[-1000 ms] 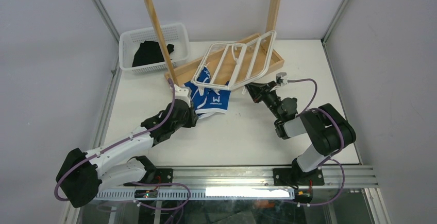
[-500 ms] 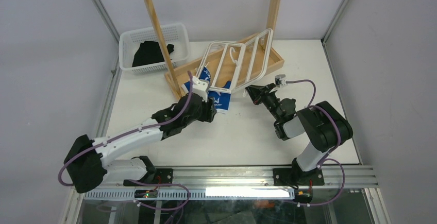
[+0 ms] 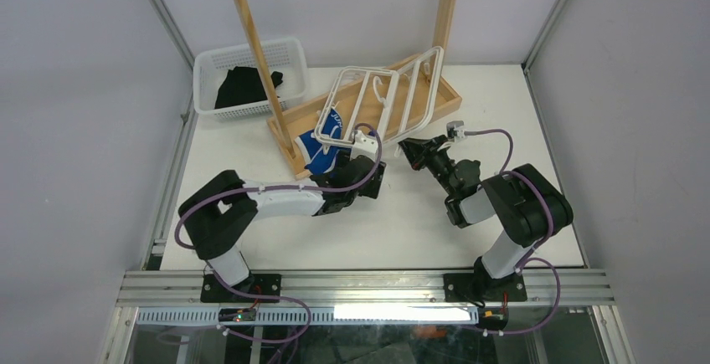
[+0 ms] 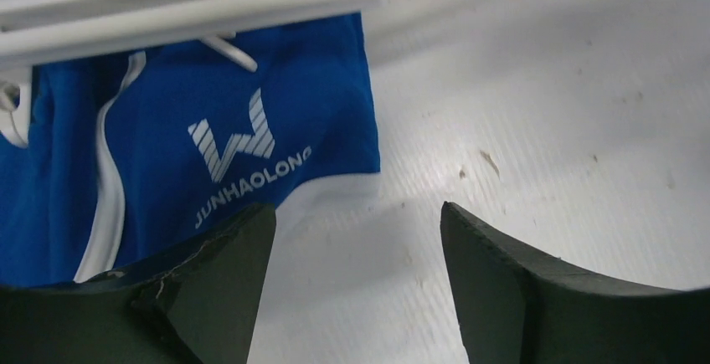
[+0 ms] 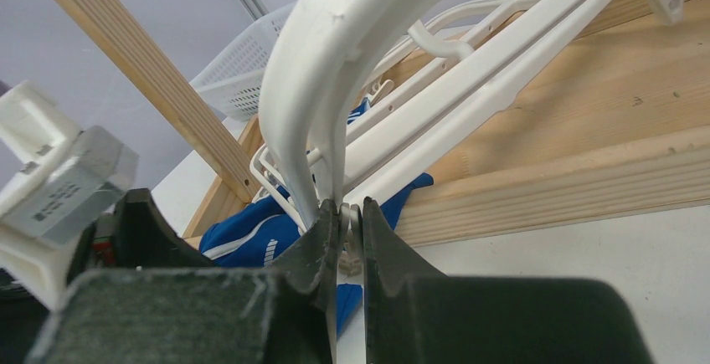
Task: Clip the underwear to the hanger
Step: Clamp the underwear onto the hanger.
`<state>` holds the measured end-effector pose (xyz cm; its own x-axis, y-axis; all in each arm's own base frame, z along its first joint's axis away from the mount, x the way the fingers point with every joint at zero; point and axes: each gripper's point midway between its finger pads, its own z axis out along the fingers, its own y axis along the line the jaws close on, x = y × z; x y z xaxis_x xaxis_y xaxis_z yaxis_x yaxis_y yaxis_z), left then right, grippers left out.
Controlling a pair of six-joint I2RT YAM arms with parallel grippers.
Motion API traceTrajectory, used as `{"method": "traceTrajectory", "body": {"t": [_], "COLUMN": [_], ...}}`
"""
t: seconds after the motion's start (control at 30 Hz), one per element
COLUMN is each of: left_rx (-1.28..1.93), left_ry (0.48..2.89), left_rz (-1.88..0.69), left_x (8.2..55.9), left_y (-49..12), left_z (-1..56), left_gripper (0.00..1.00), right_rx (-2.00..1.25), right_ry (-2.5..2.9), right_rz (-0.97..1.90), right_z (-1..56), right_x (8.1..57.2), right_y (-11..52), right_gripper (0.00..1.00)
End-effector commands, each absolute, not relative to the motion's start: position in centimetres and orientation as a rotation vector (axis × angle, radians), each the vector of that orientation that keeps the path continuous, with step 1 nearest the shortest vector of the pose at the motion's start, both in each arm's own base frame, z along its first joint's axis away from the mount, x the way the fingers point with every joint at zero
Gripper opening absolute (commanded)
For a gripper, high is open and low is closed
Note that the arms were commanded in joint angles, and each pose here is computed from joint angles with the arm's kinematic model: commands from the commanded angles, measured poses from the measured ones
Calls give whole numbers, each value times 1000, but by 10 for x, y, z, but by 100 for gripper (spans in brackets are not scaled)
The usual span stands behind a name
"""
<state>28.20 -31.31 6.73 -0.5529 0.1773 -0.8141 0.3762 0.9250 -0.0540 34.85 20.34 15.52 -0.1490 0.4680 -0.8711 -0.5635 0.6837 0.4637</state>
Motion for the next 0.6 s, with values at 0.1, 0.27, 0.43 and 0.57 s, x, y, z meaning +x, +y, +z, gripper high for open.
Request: {"method": "traceTrajectory", "body": {"t": [0.1, 0.27, 0.43, 0.57], "left_rx": [293, 295, 329, 351], "left_ry": [2043, 2041, 2051, 2066], "left_rz": [-104, 30, 132, 158], "left_x": [322, 332, 332, 327], "left_y": [-331, -324, -311, -303], "left_z": [69, 51, 32, 23], "left_gripper": [75, 73, 47, 7], "right_rx": [-102, -103, -107, -107], "right_ry": [1293, 1292, 1283, 1273], "right_rz": [903, 902, 903, 900], "right_z": [201, 201, 204, 208], "right_x": [353, 354, 353, 351], "right_y": [203, 203, 203, 202], "right_gripper": [0, 0, 0, 0]}}
